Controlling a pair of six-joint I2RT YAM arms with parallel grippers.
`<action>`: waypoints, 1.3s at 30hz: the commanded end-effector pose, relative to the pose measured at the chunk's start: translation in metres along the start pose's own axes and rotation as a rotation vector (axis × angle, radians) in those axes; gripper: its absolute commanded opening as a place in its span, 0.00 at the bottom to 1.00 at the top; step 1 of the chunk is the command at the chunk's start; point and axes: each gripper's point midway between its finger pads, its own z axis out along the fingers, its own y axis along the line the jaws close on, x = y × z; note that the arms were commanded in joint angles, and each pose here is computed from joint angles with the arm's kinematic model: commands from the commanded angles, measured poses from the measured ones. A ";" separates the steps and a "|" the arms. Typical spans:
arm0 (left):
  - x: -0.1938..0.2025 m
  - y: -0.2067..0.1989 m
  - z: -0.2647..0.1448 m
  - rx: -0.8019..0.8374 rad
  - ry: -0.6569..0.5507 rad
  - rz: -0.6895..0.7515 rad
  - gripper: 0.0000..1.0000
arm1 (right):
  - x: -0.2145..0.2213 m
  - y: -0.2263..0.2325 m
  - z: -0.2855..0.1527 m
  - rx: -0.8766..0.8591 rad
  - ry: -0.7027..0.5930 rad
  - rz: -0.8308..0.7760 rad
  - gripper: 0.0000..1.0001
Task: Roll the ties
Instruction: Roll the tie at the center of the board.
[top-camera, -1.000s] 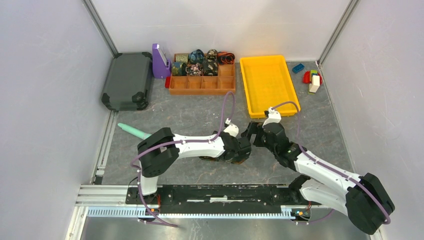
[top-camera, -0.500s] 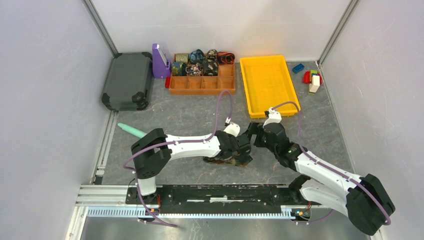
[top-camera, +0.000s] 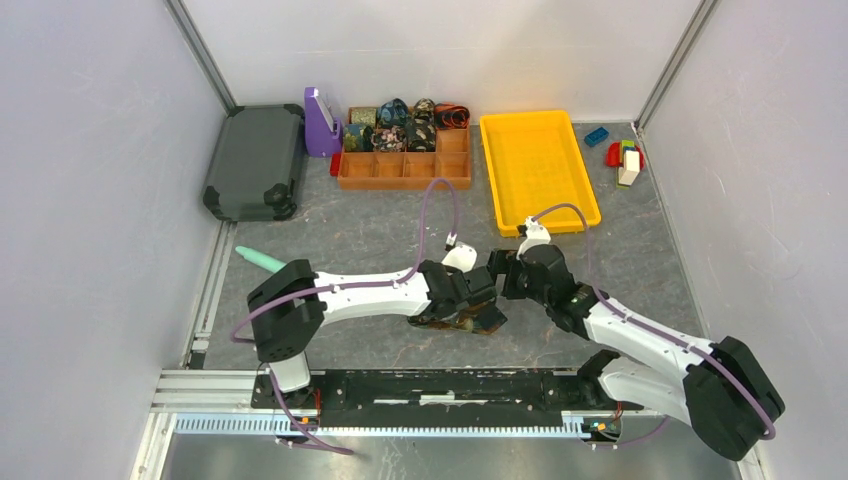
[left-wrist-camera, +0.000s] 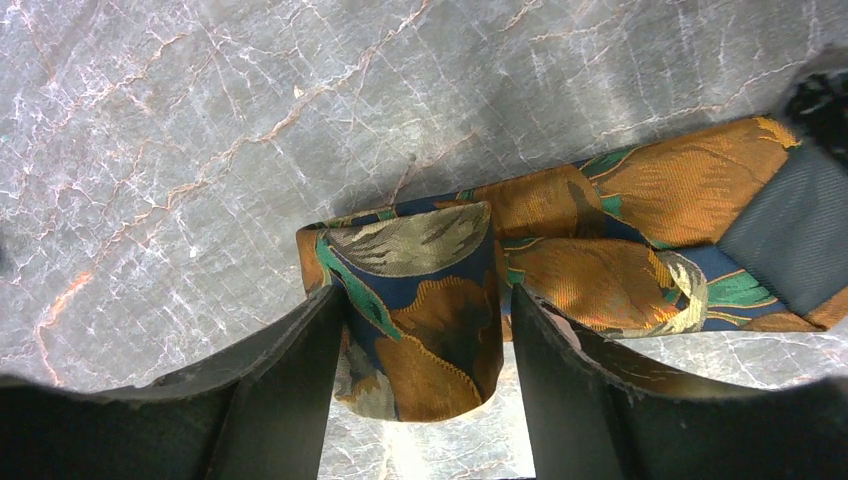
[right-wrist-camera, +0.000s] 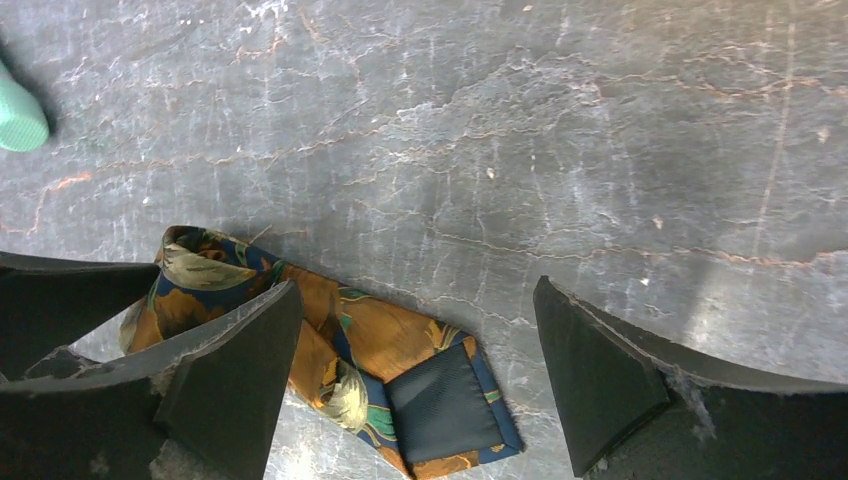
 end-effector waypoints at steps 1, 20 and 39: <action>-0.012 -0.001 -0.014 0.047 -0.047 -0.032 0.70 | -0.019 0.034 0.001 -0.131 -0.023 -0.002 0.92; -0.027 0.028 -0.054 0.112 -0.146 -0.108 0.76 | -0.011 0.087 0.005 -0.281 0.048 -0.028 0.91; -0.001 0.106 -0.060 0.190 -0.232 -0.307 0.76 | 0.021 0.148 0.015 -0.341 0.122 -0.040 0.81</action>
